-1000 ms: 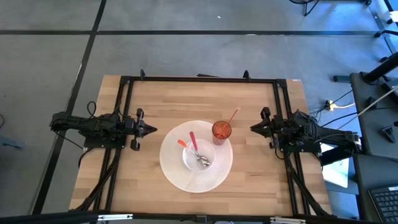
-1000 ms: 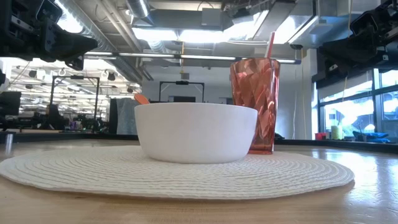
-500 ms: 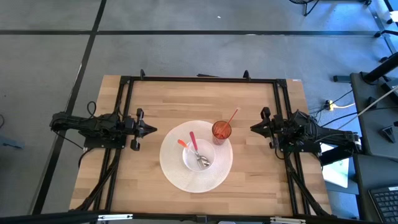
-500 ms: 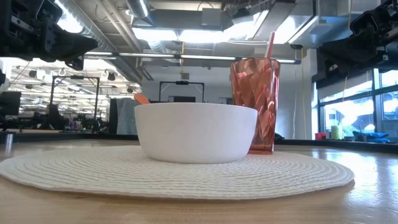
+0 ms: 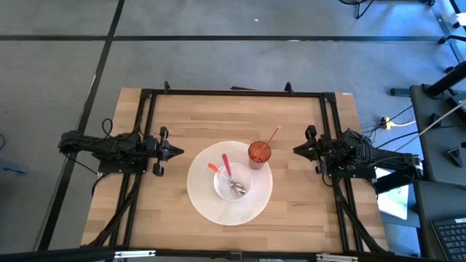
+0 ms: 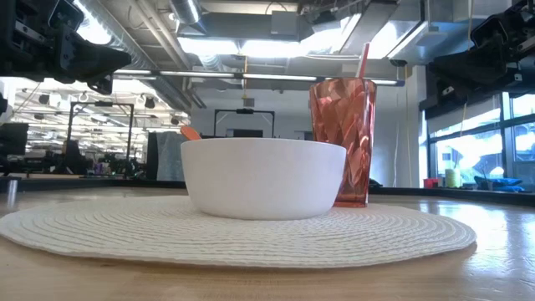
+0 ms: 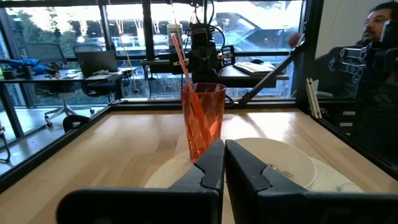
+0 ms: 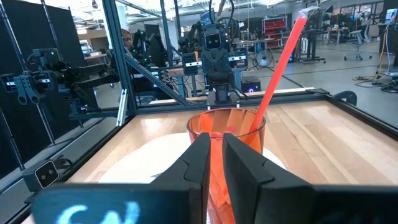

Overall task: Pick & Place Utensil
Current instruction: Return to Home Position

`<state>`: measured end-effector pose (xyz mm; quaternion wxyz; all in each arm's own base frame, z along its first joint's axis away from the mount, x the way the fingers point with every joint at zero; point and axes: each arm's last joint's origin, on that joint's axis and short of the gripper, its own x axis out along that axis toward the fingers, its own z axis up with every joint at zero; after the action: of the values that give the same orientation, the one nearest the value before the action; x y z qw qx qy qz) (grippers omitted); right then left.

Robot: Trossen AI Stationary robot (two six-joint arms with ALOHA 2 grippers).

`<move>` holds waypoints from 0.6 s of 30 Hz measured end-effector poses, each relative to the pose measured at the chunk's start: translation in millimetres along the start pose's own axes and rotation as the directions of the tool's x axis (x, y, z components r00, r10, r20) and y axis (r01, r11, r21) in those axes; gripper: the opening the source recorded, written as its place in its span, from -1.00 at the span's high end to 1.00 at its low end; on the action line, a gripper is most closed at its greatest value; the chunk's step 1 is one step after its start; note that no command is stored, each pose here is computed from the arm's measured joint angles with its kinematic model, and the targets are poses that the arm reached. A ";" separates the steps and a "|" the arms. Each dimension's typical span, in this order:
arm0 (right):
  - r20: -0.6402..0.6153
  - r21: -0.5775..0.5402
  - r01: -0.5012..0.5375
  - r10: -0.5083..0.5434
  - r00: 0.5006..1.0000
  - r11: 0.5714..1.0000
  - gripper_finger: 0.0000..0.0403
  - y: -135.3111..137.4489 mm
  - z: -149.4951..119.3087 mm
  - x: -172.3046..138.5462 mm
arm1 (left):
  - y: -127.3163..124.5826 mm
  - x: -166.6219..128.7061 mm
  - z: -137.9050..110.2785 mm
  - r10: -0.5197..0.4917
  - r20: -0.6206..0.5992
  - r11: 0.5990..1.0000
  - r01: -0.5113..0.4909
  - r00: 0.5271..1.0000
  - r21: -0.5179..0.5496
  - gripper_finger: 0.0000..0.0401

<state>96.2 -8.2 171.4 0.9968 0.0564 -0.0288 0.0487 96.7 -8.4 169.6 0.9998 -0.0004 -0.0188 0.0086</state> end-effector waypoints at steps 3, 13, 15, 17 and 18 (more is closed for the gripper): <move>0.000 -0.002 0.000 0.000 1.000 1.000 0.78 0.0 0.0 0.0 | 0.0 0.0 0.0 0.000 0.000 1.000 0.000 1.000 0.000 0.97; 0.000 -0.002 0.000 0.000 1.000 1.000 0.78 0.0 0.1 0.0 | 0.0 0.0 0.0 0.000 0.000 1.000 0.000 1.000 0.000 0.96; 0.000 0.000 0.000 0.000 1.000 1.000 0.78 0.0 0.1 0.0 | 0.0 0.0 0.0 0.000 0.000 1.000 0.000 1.000 0.000 0.97; 0.000 -0.002 0.000 0.000 1.000 1.000 0.78 0.0 0.1 0.0 | 0.0 0.0 0.0 0.000 0.000 1.000 0.000 1.000 0.000 0.97; 0.000 -0.002 0.000 0.000 1.000 1.000 0.78 0.0 0.0 0.0 | 0.0 0.0 0.0 0.000 0.000 1.000 0.000 1.000 -0.001 0.96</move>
<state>96.2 -8.2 171.4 0.9969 0.0553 -0.0288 0.0486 96.7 -8.4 169.6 0.9998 -0.0008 -0.0188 0.0085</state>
